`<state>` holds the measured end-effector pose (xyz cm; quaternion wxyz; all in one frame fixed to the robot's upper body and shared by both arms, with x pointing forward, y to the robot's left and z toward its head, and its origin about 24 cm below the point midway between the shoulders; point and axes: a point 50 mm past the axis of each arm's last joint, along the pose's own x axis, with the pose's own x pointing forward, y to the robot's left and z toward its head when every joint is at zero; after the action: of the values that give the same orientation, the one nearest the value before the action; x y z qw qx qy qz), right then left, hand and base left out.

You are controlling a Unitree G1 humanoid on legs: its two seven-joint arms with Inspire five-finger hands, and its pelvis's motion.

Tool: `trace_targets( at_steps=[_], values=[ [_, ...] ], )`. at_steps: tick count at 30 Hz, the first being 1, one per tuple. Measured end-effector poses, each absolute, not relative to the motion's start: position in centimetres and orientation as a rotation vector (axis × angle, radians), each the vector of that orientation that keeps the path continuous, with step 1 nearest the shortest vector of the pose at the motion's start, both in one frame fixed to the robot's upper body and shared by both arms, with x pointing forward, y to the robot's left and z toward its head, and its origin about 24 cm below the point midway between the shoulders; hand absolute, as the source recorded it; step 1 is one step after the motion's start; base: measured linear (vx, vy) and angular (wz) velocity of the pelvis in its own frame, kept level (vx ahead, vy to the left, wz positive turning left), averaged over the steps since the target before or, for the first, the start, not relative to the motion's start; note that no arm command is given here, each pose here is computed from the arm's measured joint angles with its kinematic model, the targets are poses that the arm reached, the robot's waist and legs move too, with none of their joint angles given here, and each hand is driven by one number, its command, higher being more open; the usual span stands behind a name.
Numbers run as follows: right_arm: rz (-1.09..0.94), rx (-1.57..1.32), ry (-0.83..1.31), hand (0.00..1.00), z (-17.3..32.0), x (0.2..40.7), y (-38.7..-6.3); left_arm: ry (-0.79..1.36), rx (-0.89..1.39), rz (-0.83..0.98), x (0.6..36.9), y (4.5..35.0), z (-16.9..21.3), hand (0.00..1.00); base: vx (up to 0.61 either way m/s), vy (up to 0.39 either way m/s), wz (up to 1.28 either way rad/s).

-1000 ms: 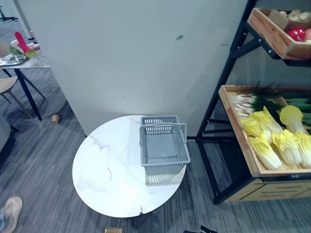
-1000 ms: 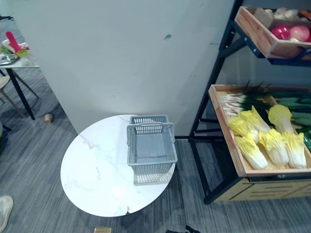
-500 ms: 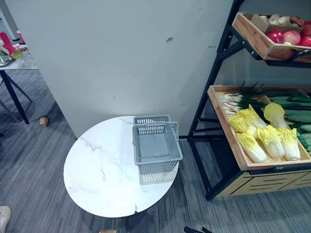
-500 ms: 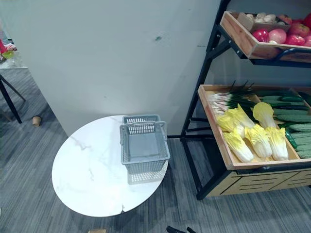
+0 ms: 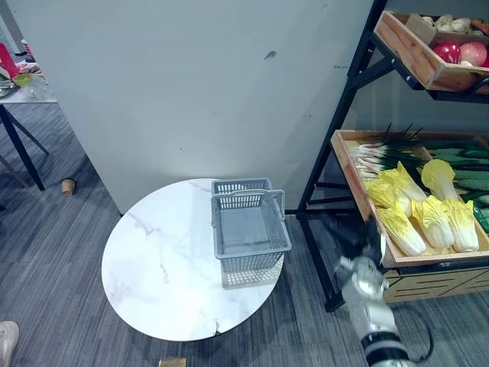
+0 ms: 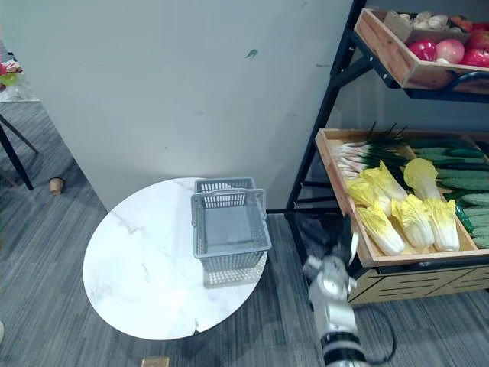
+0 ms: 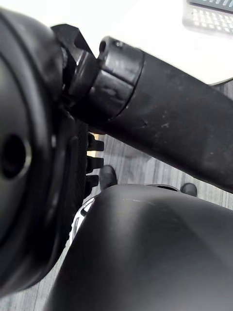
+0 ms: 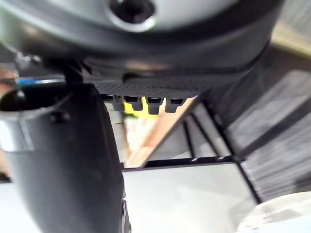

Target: Pick vegetable in the basket

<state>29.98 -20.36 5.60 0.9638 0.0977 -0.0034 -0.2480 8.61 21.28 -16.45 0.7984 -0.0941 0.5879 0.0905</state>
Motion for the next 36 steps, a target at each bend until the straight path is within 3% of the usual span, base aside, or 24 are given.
trace_targets(
  at_steps=[2,7,15,22,30,36],
  values=[
    [-0.448,0.194,-0.126,1.00,8.5,30.2,-20.0,1.262,-0.202,0.199,8.5,21.4,-16.4,1.00,-0.07,-0.017,-0.01],
    [-0.358,0.109,-0.171,1.00,9.7,30.4,-20.0,1.260,-0.210,0.200,8.2,21.4,-16.5,1.00,-0.05,-0.015,0.00],
    [-0.230,-0.437,-0.215,1.00,10.2,31.3,-18.1,1.239,-0.219,0.188,8.5,21.5,-16.3,1.00,-0.02,-0.012,0.17],
    [-0.220,-0.764,-0.086,1.00,9.2,34.3,-17.2,1.213,-0.237,0.140,9.2,21.5,-16.1,1.00,0.02,0.030,0.20],
    [-0.244,-0.791,0.089,1.00,7.7,35.4,-17.2,1.202,-0.237,0.130,9.3,21.5,-15.9,1.00,-0.03,0.008,0.16],
    [-0.238,-0.950,0.105,1.00,7.6,35.7,-17.0,1.155,-0.273,0.162,10.1,21.8,-15.5,1.00,-0.09,-0.010,0.09]
  ],
)
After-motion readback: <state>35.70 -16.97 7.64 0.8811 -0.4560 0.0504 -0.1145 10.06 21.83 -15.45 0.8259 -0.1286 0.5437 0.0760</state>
